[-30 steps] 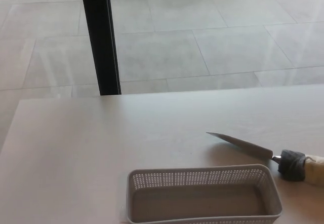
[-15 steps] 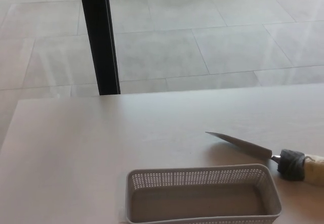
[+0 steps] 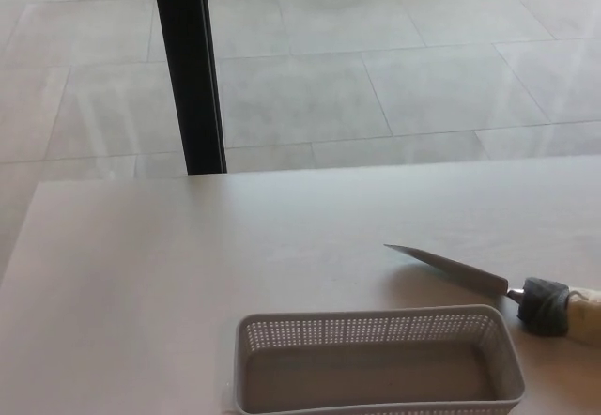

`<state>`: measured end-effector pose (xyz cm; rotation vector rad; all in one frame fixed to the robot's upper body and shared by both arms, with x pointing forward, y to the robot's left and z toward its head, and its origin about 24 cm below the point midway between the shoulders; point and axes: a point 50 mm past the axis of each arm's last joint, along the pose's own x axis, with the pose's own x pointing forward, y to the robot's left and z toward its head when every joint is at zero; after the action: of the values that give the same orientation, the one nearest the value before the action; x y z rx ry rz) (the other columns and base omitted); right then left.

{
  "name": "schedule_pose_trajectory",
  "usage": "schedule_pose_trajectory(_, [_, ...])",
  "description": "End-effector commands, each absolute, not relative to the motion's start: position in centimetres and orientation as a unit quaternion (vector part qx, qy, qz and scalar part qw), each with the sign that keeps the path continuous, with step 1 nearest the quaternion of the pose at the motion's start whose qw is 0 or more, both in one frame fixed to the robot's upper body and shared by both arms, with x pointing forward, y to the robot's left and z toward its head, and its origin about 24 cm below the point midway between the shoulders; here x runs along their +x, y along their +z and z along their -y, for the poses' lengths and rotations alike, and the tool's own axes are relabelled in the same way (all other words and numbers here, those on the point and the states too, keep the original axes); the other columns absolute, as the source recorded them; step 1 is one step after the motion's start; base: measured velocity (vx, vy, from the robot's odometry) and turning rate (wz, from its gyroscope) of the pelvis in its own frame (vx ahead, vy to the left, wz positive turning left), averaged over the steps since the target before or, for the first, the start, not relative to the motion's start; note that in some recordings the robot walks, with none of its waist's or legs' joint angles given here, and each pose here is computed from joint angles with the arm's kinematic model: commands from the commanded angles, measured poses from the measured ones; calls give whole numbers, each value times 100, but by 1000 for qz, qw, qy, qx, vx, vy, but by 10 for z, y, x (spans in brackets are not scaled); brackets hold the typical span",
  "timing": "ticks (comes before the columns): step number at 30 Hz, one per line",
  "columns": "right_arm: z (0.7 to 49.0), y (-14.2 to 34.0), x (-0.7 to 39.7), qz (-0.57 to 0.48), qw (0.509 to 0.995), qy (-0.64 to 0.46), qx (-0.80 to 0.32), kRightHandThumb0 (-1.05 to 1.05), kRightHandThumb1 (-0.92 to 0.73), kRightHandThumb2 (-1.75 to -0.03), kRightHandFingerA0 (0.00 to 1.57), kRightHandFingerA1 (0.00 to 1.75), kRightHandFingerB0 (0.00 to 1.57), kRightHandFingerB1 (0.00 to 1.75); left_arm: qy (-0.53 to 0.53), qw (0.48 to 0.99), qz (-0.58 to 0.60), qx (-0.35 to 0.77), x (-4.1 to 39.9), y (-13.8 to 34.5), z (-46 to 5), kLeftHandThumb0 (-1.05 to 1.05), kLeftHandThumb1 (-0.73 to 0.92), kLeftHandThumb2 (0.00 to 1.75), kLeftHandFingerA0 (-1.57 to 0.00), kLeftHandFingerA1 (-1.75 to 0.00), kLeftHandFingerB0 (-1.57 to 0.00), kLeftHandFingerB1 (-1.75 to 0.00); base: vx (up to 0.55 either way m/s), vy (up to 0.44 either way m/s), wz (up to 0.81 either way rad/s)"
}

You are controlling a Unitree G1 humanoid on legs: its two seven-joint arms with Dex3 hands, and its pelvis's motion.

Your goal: A garden tool is kept on the righthand side and a container is kept on the lefthand side on a desk infront of the robot. the robot uses its right hand to pick up the garden tool and makes a scooping motion inside the container

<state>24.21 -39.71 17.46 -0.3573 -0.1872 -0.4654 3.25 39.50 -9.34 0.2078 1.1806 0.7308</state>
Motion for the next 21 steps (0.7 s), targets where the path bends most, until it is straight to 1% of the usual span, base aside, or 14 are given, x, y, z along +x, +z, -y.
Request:
schedule_pose_trajectory(1, [321, 178, 271, 57, 920, -6, -388, -76, -56, -92, 6, 39, 8, 31, 347, 767, -531, 98, 30, -88, -402, -30, 49, 87, -45, -63, -27, -52, 0, 0, 0])
schedule_pose_trajectory(3, [316, 163, 275, 23, 903, 18, -429, -78, -57, -92, 5, 41, 9, 31, 345, 767, -531, 99, 31, -88, -402, -30, 49, 87, -44, -63, -26, -52, 0, 0, 0])
schedule_pose_trajectory(4, [313, 152, 276, -3, 893, 37, -449, -77, -57, -91, 5, 41, 9, 35, 343, 767, -532, 102, 31, -88, -401, -30, 48, 87, -50, -66, -26, -52, 0, 0, 0])
schedule_pose_trajectory(6, [311, 148, 277, -16, 884, 51, -465, -76, -57, -92, 5, 42, 8, 35, 343, 766, -533, 105, 31, -88, -401, -29, 47, 87, -51, -66, -26, -52, 0, 0, 0])
schedule_pose_trajectory(7, [310, 144, 278, -24, 879, 59, -473, -73, -73, -61, 12, 34, 17, 26, 344, 766, -533, 104, 30, -88, -402, -30, 47, 87, -51, -67, -27, -53, 0, 0, 0])
schedule_pose_trajectory(8, [309, 139, 280, -35, 875, 65, -478, -38, -41, -101, 3, 52, 0, 48, 336, 768, -535, 107, 30, -88, -402, -30, 47, 87, -49, -65, -27, -52, 0, 0, 0])
schedule_pose_trajectory(9, [309, 136, 281, -42, 871, 68, -484, -38, -40, -101, 3, 52, 0, 47, 339, 767, -534, 106, 29, -87, -403, -32, 65, 59, -56, -57, -40, -42, 0, 0, 0])
schedule_pose_trajectory(12, [308, 124, 284, -73, 852, 83, -512, -38, -40, -101, 3, 52, 0, 48, 353, 768, -526, 93, 29, -88, -402, -29, 66, 59, -55, -60, -40, -44, 0, 0, 0])
schedule_pose_trajectory(13, [307, 119, 285, -82, 835, 98, -536, -80, -76, -64, 10, 39, 17, 26, 346, 764, -534, 108, 29, -88, -403, -32, 66, 59, -59, -60, -40, -43, 0, 0, 0])
schedule_pose_trajectory(14, [307, 119, 285, -83, 833, 100, -539, -80, -76, -64, 10, 39, 17, 26, 345, 764, -535, 109, 29, -88, -403, -32, 66, 59, -59, -60, -40, -43, 0, 0, 0])
schedule_pose_trajectory(15, [307, 116, 285, -94, 823, 107, -550, -38, -41, -102, 3, 53, 0, 48, 345, 764, -534, 108, 29, -88, -403, -33, 65, 59, -58, -59, -40, -42, 0, 0, 0])
schedule_pose_trajectory(18, [307, 113, 285, -102, 815, 113, -559, -38, -41, -101, 3, 52, 0, 48, 365, 763, -526, 88, 30, -88, -402, -31, 63, 58, -57, -60, -41, -43, 0, 0, 0])
schedule_pose_trajectory(19, [307, 107, 287, -113, 808, 119, -566, -76, -75, -62, 15, 35, 20, 28, 348, 765, -533, 101, 31, -88, -403, -32, 46, 85, -48, -65, -29, -52, 0, 0, 0])
schedule_pose_trajectory(21, [307, 103, 289, -121, 802, 125, -571, -76, -76, -63, 15, 36, 20, 28, 342, 765, -535, 105, 32, -88, -403, -34, 47, 85, -49, -65, -30, -52, 0, 0, 0])
